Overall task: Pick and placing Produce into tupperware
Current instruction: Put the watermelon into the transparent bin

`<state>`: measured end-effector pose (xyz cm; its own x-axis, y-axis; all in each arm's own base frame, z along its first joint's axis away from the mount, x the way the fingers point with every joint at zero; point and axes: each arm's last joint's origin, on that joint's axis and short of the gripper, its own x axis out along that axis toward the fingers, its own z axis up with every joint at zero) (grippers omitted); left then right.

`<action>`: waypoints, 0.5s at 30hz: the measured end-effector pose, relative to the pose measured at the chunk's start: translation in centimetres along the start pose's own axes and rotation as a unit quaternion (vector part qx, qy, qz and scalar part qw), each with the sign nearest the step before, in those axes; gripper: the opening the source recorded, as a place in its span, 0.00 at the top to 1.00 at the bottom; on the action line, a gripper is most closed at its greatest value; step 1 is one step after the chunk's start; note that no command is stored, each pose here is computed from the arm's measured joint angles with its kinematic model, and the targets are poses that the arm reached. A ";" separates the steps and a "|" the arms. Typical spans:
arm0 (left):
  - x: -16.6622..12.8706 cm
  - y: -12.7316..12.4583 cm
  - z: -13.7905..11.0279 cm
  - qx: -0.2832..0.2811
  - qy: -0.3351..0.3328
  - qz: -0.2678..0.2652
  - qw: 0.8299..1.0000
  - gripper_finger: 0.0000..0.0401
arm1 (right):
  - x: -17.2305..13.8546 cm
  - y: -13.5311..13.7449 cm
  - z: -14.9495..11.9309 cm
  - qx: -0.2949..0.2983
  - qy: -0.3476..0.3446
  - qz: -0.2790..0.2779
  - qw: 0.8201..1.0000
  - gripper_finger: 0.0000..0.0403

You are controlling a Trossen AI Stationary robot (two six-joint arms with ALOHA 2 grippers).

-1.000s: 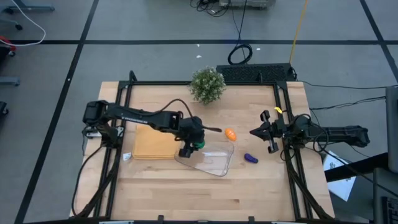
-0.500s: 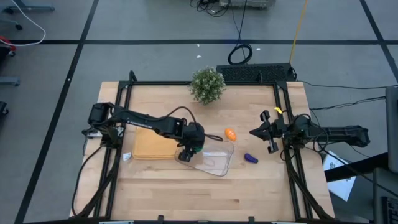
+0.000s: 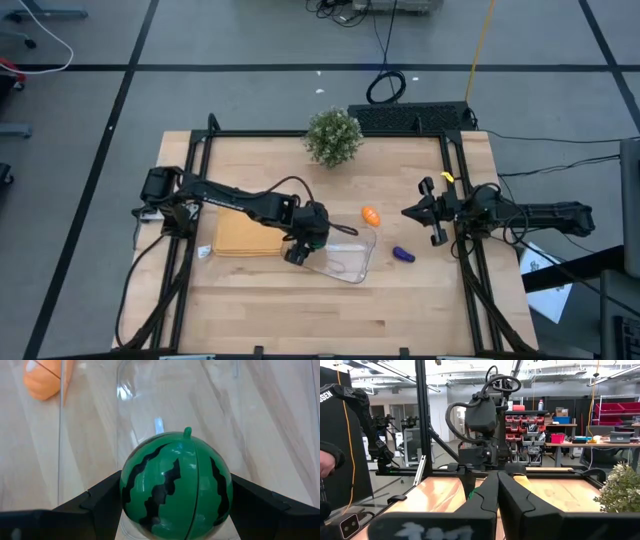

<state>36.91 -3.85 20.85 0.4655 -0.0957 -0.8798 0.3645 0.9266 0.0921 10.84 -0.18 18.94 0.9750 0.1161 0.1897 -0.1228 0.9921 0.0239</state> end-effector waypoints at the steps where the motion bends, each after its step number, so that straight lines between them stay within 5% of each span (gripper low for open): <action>1: 0.0 0.0 0.0 -0.002 0.000 0.002 1.000 0.26 | 0.0 0.0 0.0 0.000 0.000 0.000 1.000 1.00; 15: 0.0 -0.7 0.4 -0.003 -0.011 -0.007 1.000 0.26 | 0.0 0.0 0.0 0.000 0.000 0.000 1.000 1.00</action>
<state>36.99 -4.64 20.95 0.4788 -0.1169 -0.8701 0.3661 0.9274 0.0768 10.85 -0.18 18.93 0.9750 0.1160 0.1895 -0.1227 0.9922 0.0239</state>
